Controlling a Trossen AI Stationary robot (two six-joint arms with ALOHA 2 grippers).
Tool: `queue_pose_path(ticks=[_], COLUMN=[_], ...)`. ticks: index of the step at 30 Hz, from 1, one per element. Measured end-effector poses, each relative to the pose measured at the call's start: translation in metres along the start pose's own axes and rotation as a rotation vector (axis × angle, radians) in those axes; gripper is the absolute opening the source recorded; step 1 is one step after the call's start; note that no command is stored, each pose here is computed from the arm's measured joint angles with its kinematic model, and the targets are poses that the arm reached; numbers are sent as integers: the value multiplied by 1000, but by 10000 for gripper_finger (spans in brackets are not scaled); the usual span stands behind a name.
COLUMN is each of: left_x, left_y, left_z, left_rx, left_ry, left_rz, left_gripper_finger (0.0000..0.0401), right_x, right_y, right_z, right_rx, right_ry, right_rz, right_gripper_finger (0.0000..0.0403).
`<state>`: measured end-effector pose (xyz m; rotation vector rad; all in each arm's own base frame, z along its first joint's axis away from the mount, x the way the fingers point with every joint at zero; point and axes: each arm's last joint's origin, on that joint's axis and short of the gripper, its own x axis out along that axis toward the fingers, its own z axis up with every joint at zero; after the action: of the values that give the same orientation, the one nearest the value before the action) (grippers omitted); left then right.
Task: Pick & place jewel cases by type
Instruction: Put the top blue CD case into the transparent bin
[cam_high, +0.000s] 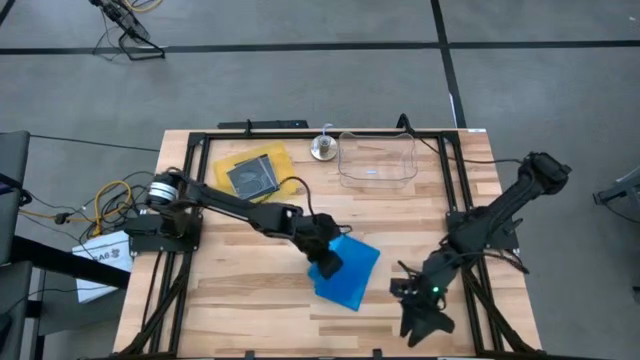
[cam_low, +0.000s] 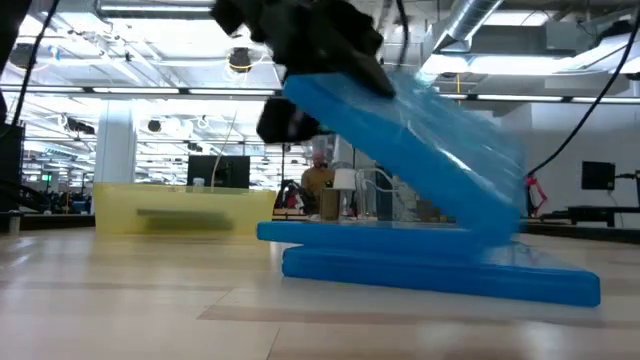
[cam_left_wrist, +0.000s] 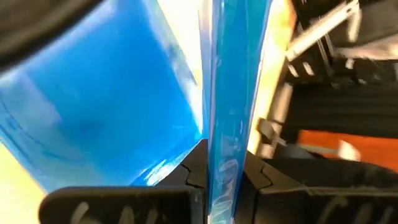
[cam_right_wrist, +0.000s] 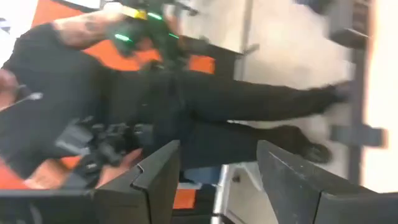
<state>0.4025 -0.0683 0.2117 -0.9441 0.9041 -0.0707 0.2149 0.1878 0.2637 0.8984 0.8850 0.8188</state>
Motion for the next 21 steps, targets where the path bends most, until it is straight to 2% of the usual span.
queue_pose_path(ticks=[5, 11, 17, 21], left_x=[-41, -82, -109, -119], left_y=[-10, -21, -20, -18], left_z=[3, 13, 24, 32], left_rx=[105, 256, 390, 536], left_ry=[-144, -366, -474, -533], left_rz=[138, 248, 359, 444], left_gripper_finger=[21, 21, 21, 21], right_x=[-17, -31, -35, -39], right_y=[-3, -14, -20, -25], right_z=[-12, -17, -10, -3], right_rx=[59, 115, 133, 152], right_ry=[-6, -34, -99, -197], right_rz=[-185, -378, -426, -486], right_gripper_finger=[205, 205, 205, 205])
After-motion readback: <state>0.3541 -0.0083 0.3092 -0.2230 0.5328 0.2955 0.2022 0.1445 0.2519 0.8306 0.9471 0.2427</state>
